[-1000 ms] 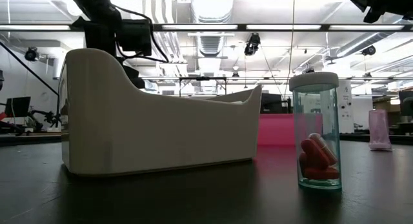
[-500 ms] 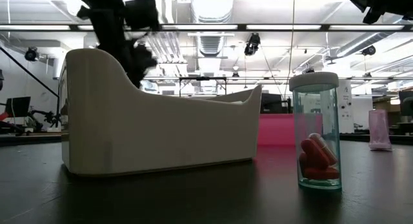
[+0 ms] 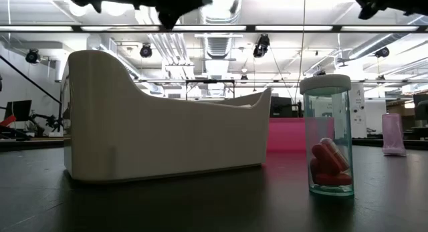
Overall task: Pick and place medicine bottles into bin by pill shape (circle, oval)
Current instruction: Put the left blue tablet bottle into the red bin
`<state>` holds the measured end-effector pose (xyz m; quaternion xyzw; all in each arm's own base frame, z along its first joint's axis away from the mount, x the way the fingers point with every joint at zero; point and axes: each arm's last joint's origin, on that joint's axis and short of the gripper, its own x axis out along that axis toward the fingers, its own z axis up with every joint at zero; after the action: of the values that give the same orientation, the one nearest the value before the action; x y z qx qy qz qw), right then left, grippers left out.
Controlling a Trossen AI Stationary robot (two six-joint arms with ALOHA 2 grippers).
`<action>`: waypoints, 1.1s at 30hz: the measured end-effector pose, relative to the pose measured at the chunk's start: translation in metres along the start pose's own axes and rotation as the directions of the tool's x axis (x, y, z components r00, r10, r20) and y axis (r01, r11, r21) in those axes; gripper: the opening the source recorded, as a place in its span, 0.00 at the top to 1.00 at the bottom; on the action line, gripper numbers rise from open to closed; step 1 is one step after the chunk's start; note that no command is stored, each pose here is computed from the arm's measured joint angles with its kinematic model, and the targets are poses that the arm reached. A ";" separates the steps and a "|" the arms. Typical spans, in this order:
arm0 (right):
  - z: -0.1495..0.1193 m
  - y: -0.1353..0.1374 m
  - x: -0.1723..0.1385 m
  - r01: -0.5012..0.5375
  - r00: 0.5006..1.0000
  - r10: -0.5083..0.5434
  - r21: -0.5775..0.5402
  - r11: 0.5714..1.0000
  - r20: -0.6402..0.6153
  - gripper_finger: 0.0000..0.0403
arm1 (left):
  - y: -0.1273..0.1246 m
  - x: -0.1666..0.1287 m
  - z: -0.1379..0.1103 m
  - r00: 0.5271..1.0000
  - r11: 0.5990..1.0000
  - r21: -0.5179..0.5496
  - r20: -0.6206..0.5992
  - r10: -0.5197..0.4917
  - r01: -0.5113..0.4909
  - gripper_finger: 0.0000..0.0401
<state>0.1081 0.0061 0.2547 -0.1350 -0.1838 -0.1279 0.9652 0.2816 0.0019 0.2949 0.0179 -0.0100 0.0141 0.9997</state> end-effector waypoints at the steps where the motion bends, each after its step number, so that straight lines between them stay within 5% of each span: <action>1: 0.000 0.002 0.005 -0.009 1.000 0.009 0.005 1.000 -0.021 0.98 | 0.000 0.000 -0.001 1.000 1.000 0.010 0.023 -0.020 0.020 0.80; 10: -0.018 0.033 0.056 -0.218 0.949 0.227 0.064 0.974 -0.217 0.98 | -0.004 -0.004 -0.004 0.979 0.981 0.152 0.148 -0.144 0.121 0.79; 17: -0.039 0.054 0.088 -0.276 0.901 0.278 0.055 0.960 -0.334 0.98 | -0.007 -0.006 -0.007 0.959 0.954 0.213 0.141 -0.244 0.211 0.79; 25: -0.049 0.081 0.121 -0.322 0.903 0.303 -0.013 0.947 -0.305 0.98 | -0.007 -0.018 -0.024 0.963 0.953 0.207 0.109 -0.247 0.221 0.79; 33: -0.057 0.100 0.149 -0.340 0.911 0.303 -0.094 0.936 -0.279 0.98 | -0.006 -0.053 -0.013 0.946 0.954 0.233 0.216 -0.242 0.191 0.79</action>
<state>0.2904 0.0525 0.2403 -0.2131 -0.0211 0.0038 0.9768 0.2289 -0.0052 0.2806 0.1251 -0.1281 -0.0976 0.9790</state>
